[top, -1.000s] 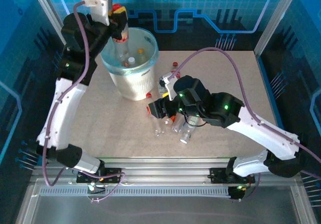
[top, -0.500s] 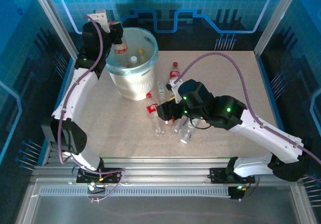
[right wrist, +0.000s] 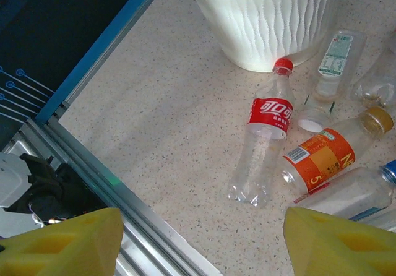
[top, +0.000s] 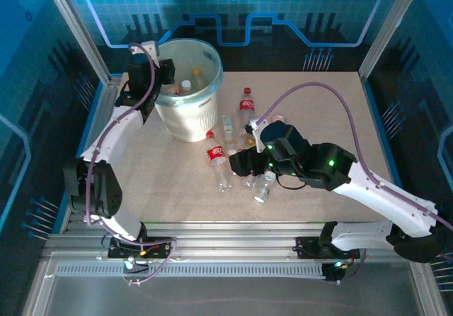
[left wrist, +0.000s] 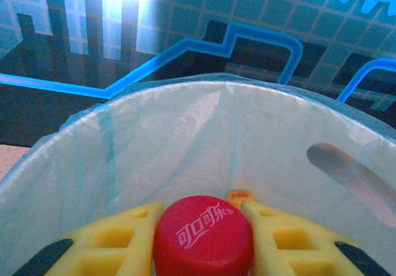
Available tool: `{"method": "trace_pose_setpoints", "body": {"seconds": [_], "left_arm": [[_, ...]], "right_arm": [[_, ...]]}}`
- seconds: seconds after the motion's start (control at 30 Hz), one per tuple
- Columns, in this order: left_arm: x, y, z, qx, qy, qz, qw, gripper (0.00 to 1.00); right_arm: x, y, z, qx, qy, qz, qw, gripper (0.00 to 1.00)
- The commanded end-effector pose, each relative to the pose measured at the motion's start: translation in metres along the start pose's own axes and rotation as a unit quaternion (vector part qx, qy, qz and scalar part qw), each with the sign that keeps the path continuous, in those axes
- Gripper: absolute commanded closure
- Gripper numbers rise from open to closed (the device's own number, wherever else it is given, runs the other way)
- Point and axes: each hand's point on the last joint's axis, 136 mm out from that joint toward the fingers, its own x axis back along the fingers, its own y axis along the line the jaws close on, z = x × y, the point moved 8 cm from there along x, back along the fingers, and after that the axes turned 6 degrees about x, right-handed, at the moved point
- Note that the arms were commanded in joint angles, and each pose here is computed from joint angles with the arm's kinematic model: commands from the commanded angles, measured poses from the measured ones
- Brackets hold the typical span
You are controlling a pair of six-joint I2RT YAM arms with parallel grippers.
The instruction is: Put the plastic bottles in the bin
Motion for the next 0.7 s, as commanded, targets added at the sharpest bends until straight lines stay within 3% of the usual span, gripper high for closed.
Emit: {"method": "trace_pose_setpoints", "body": {"seconds": [0.0, 0.07, 0.13, 0.67], "left_arm": [[-0.005, 0.01, 0.001, 0.012, -0.001, -0.012, 1.0, 0.98], [-0.006, 0.01, 0.001, 0.011, 0.002, -0.01, 1.0, 0.87], [-0.003, 0.009, -0.004, 0.011, -0.001, -0.009, 1.0, 0.64], [0.04, -0.017, -0.059, -0.007, -0.053, 0.038, 0.998, 0.6]], "right_arm": [[0.0, -0.005, 0.003, -0.018, 0.002, 0.01, 1.0, 0.3], [-0.001, -0.004, 0.002, -0.02, 0.003, 0.009, 1.0, 0.3], [-0.001, -0.004, 0.002, -0.02, 0.006, 0.008, 1.0, 0.3], [-0.011, 0.0, -0.001, -0.01, 0.016, 0.006, 1.0, 0.29]]}}
